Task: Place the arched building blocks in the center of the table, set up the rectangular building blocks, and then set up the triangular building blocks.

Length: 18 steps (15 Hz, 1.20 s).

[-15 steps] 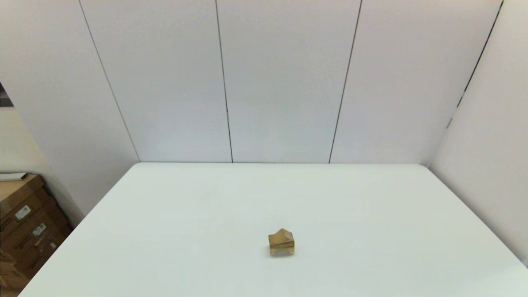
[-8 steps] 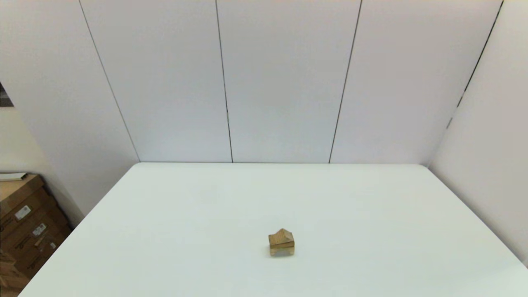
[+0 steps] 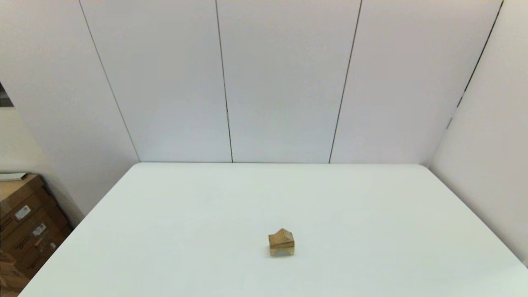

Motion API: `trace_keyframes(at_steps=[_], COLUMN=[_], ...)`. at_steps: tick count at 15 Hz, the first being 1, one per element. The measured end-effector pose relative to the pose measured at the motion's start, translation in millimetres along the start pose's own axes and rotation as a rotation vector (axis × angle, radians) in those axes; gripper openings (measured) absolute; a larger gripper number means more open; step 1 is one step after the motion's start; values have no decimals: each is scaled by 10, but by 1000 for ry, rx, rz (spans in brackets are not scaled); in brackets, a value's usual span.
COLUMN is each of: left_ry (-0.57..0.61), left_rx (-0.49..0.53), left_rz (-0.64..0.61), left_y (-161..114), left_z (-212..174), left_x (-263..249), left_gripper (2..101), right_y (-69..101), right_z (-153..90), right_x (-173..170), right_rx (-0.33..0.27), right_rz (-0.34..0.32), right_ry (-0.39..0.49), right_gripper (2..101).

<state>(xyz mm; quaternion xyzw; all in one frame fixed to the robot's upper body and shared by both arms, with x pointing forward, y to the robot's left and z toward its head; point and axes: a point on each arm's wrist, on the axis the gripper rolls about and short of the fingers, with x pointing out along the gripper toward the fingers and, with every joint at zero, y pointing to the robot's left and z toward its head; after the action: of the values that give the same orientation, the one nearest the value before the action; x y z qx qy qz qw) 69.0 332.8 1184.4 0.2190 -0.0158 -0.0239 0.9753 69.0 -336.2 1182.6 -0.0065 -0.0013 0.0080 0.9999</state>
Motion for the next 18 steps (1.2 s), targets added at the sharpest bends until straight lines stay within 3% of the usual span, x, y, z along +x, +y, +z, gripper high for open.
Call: trace_keyframes(at_steps=[5, 10, 13, 18], left_ry=[0, -11, 17, 28], left_rx=[2, -144, -282, -356], left_rz=[3, 2, -20, 6], left_y=[1, 4, -12, -9], left_z=[1, 10, -18, -25], left_x=[0, 0, 0, 0], left_gripper=[978, 978, 978, 978], right_y=[0, 0, 0, 0], right_z=[0, 0, 0, 0], right_x=[0, 0, 0, 0], right_rx=[0, 0, 0, 0], right_rz=[0, 1, 0, 0], right_ry=[0, 0, 0, 0], right_gripper=[980, 980, 980, 980])
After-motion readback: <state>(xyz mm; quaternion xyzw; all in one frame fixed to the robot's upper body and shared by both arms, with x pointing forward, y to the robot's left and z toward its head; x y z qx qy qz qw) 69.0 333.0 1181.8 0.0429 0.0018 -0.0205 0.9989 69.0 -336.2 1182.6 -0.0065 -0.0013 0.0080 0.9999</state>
